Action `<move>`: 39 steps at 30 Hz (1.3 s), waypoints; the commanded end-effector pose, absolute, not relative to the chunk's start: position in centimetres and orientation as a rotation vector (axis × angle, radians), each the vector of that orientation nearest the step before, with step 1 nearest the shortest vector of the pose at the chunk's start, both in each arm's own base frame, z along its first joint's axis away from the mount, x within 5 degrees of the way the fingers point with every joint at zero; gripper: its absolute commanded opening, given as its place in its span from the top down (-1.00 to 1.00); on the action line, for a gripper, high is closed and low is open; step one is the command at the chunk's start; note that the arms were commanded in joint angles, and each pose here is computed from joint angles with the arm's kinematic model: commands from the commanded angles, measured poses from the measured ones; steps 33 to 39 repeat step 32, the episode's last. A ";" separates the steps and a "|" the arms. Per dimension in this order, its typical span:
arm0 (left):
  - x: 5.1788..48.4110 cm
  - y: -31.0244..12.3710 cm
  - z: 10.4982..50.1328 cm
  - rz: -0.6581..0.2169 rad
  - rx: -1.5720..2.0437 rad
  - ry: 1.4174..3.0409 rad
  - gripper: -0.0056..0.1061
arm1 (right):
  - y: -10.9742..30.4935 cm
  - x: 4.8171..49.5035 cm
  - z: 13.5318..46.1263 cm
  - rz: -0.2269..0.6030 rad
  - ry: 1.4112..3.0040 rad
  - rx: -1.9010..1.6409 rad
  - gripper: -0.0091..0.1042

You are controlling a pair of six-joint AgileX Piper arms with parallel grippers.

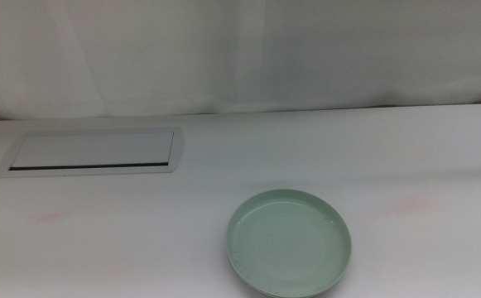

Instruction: Stack the three bowls on top of each other.

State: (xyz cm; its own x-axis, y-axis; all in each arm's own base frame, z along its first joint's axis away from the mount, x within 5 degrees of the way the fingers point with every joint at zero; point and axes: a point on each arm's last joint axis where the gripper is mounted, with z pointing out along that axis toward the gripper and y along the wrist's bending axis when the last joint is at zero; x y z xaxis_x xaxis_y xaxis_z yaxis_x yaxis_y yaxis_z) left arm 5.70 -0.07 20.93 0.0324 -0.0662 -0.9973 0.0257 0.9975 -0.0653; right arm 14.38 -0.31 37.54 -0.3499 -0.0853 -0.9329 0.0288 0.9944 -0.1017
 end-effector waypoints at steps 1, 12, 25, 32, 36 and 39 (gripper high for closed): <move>5.5 -0.1 19.9 -0.082 -0.041 1.526 0.95 | -0.2 11.3 37.0 -0.067 1.847 -0.019 0.88; 5.5 -0.1 19.9 -0.082 -0.041 1.526 0.95 | 0.1 5.8 28.8 0.051 1.559 0.007 0.88; 5.5 -0.1 19.9 -0.082 -0.041 1.526 0.95 | 0.4 7.0 19.4 0.063 1.655 -0.018 0.88; 5.5 -0.1 19.9 -0.082 -0.041 1.526 0.95 | 0.4 7.0 19.2 0.068 1.670 -0.009 0.88; 5.5 -0.1 19.9 -0.082 -0.041 1.526 0.95 | 0.4 7.0 19.2 0.068 1.670 -0.009 0.88; 5.5 -0.1 19.9 -0.082 -0.041 1.526 0.95 | 0.4 7.0 19.2 0.068 1.670 -0.009 0.88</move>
